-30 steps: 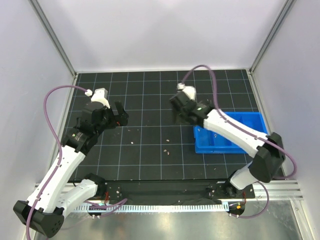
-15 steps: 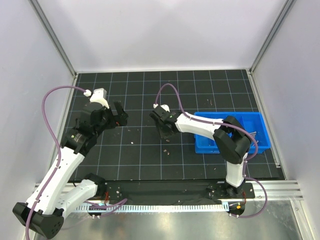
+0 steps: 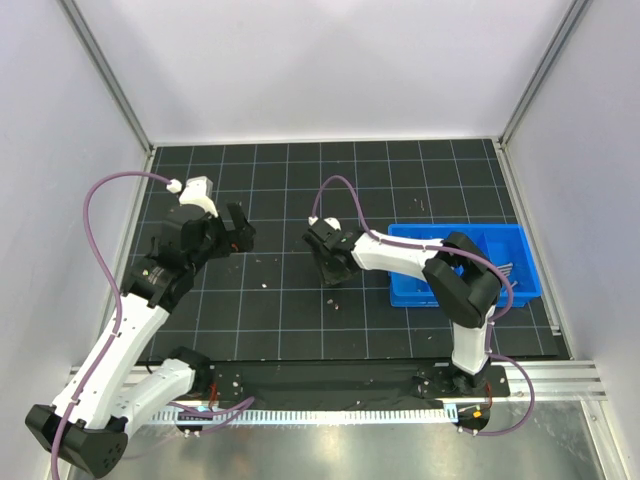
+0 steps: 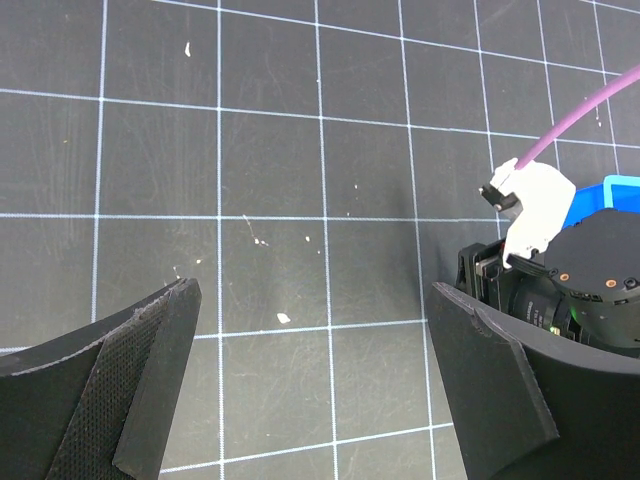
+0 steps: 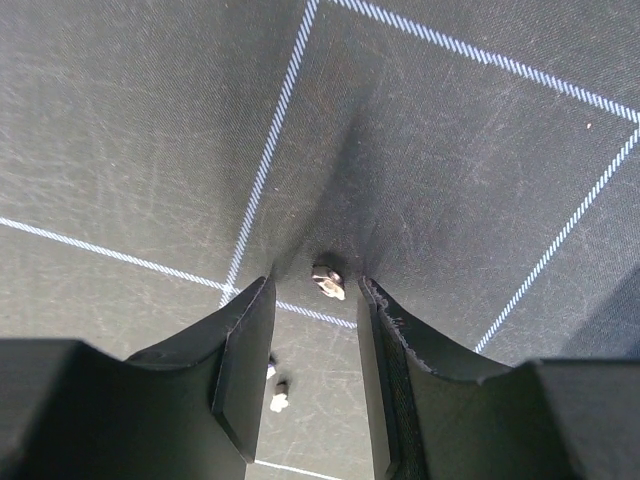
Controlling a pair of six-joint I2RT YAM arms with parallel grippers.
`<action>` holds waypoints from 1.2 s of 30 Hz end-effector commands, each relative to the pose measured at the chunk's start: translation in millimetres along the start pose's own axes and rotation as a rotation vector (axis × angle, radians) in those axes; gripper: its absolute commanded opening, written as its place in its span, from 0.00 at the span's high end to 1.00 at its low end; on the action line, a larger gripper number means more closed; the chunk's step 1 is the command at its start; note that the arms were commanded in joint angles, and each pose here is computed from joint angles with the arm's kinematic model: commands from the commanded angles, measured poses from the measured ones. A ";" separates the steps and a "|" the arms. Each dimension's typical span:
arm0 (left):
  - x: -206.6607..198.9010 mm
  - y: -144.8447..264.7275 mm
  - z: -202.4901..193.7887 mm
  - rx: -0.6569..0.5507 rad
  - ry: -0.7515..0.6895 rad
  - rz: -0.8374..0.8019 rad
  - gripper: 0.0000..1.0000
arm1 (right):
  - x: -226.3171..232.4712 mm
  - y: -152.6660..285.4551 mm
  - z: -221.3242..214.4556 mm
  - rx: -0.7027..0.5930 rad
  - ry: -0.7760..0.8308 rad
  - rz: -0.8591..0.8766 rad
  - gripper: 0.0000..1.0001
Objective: Sort the screws and nuts into containers
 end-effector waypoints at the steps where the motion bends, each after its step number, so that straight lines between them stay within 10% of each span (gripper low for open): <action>1: -2.5 2.6 9.8 -0.047 0.000 -0.007 0.00 | -3.0 -4.4 1.4 -0.009 0.037 -0.006 0.55; 8: -2.5 -0.2 8.1 -0.035 -0.003 -0.003 0.00 | -6.0 -14.7 -6.8 0.023 0.044 -0.004 0.66; 15: -1.1 -1.8 7.5 -0.033 -0.004 0.007 0.00 | -9.3 -14.2 -10.3 0.041 0.033 0.001 0.99; 27: -3.0 -2.4 6.3 -0.024 -0.003 -0.004 0.00 | -99.3 80.7 57.9 -0.194 -0.255 -0.082 0.99; 36: -6.0 -4.4 3.5 -0.004 -0.003 -0.021 0.00 | -198.1 116.9 19.9 -0.235 -0.444 -0.306 0.99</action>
Point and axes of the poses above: each gripper's point midway between its finger pads, its own y axis back along the fingers, its own x axis along the line the jaws close on, z = x × y, the point moved 3 cm from there along y, back along the fingers, and after that the axes turned 6 degrees about y, right-handed, at the moved point
